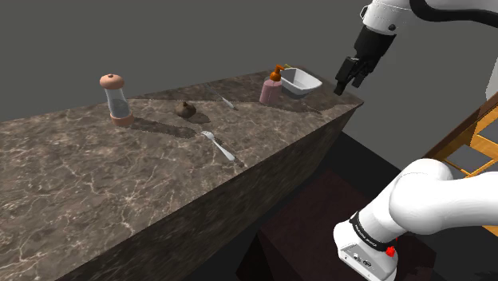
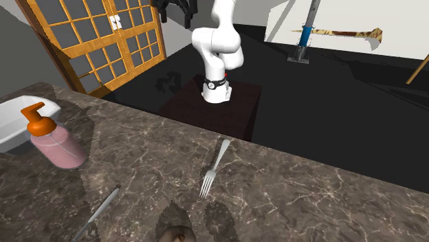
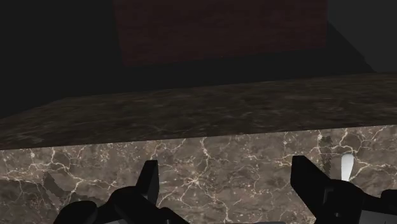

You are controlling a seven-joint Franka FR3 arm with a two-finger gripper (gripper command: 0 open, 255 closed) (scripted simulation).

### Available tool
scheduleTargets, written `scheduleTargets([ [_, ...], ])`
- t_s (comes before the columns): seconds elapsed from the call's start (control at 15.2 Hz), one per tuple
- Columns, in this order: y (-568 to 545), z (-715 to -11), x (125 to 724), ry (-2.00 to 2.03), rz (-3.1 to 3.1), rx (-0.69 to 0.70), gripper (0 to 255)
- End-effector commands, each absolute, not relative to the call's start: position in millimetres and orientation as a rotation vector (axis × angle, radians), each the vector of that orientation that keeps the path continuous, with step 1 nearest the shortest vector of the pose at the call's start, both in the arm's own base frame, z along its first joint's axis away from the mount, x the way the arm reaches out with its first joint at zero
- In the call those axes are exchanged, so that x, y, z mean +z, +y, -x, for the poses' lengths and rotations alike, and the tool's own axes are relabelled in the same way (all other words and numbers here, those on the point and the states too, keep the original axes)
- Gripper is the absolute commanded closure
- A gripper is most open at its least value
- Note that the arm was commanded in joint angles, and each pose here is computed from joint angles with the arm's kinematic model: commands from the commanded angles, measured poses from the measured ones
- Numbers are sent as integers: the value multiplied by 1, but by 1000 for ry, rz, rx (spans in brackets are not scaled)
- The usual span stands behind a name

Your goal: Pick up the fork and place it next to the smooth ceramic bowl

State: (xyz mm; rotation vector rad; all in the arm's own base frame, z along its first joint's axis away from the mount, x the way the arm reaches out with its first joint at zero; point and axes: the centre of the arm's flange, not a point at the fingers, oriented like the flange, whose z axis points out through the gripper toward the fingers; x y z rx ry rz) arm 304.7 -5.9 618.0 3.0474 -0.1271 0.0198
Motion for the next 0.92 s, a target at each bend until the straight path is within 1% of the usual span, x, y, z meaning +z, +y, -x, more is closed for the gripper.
scheduleTargets([
  [0.0, -6, -305, 618, -127, -3047, 20, 0],
  [0.86, 78, -418, 516, -55, -3087, -75, 0],
])
